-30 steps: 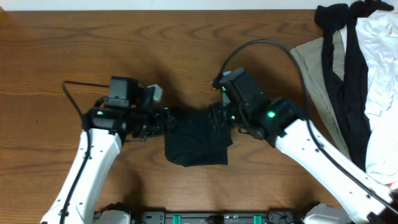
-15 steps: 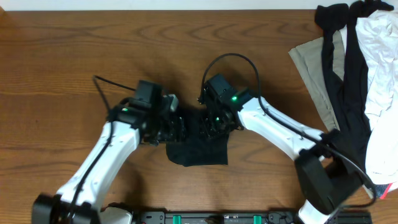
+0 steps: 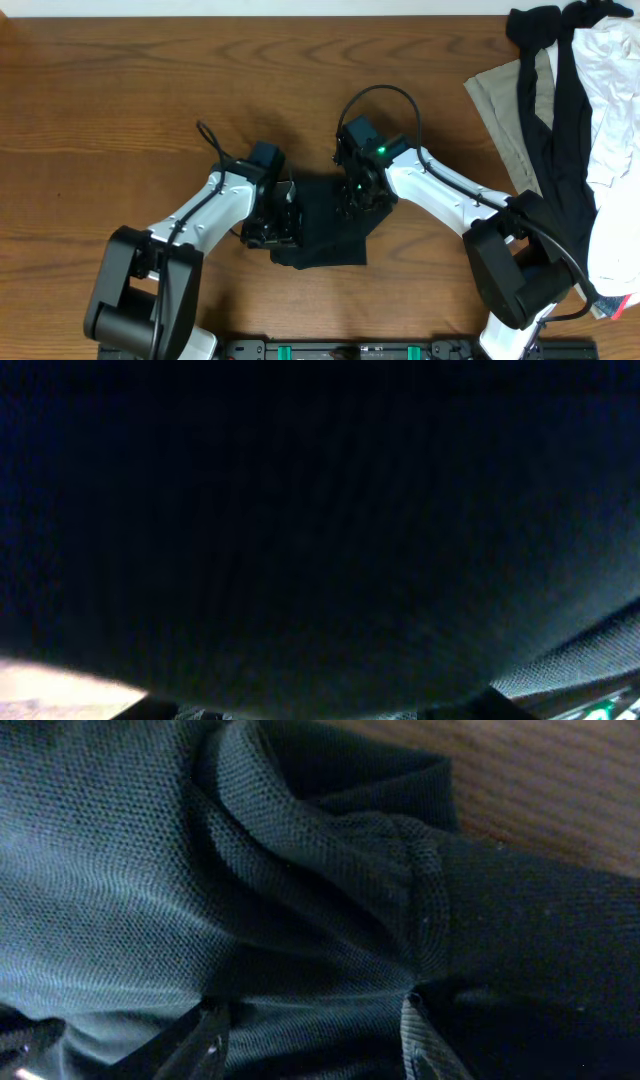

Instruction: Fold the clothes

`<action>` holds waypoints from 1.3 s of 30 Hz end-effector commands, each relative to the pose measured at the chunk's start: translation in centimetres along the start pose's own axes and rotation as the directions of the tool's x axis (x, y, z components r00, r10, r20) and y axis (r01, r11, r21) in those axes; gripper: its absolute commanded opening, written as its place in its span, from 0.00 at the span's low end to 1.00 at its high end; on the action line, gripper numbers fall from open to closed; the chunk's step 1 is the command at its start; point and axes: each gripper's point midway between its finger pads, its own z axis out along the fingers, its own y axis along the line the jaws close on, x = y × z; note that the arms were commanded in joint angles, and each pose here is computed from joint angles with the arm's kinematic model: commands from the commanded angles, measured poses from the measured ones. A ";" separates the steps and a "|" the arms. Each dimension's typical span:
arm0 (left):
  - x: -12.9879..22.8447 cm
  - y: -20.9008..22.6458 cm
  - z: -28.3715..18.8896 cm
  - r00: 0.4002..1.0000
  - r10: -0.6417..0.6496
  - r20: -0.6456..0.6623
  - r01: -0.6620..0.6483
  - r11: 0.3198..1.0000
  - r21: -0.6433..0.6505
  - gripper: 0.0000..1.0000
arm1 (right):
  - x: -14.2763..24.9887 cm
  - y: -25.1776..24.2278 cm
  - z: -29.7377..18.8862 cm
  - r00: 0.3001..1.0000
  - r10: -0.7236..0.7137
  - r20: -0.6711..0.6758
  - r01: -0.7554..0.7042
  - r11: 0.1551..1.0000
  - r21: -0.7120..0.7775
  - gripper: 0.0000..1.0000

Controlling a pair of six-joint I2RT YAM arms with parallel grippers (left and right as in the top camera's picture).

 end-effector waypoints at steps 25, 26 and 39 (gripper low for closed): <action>-0.3 9.4 -7.1 0.928 -0.271 0.255 0.351 0.865 -0.359 0.60 | 1.2 -6.2 -1.2 0.996 0.074 -0.045 -0.065 0.982 0.175 0.50; -0.4 9.2 -7.6 0.923 -0.266 0.278 0.355 0.868 -0.347 0.62 | 1.1 -6.5 -1.6 0.996 0.081 -0.036 -0.073 0.982 0.176 0.50; -1.9 -1.8 -13.7 0.872 -0.158 0.464 0.073 0.978 0.196 0.63 | -1.0 -7.5 -9.0 0.978 0.093 0.187 -0.124 0.978 0.167 0.54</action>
